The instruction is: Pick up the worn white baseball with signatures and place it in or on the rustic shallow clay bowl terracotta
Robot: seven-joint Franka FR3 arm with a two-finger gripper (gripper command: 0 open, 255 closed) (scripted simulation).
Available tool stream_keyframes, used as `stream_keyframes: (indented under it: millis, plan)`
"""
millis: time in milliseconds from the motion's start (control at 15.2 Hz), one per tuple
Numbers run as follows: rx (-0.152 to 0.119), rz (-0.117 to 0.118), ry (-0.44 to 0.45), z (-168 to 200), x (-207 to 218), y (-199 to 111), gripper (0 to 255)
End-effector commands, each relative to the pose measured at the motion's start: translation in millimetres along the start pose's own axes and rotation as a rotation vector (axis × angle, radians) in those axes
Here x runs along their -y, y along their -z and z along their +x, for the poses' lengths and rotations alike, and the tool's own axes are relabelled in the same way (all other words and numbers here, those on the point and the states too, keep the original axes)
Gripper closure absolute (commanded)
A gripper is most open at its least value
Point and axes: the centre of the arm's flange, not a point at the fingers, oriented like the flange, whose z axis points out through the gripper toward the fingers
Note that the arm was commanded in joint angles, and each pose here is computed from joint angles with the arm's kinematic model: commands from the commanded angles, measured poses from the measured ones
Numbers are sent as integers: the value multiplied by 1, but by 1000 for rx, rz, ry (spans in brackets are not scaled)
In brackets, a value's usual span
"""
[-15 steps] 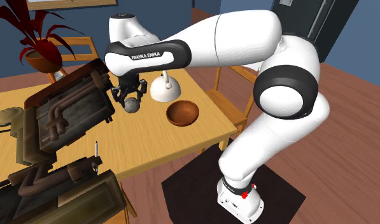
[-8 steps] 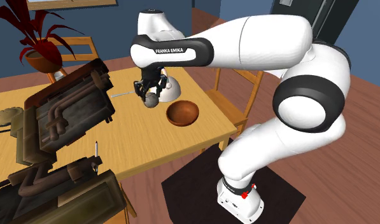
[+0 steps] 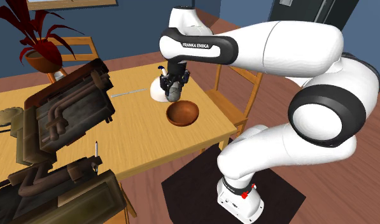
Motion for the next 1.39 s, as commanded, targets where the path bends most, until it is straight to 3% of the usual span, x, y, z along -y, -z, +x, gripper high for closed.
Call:
stream_keyframes:
  millis: [0, 66, 1056, 1320]
  plan:
    - [0, 0, 1, -8, -24, 6, 255]
    - [0, 0, 1, -13, -39, 9, 255]
    - [0, 0, 1, -23, -47, -70, 255]
    - [0, 0, 1, -23, -47, -70, 255]
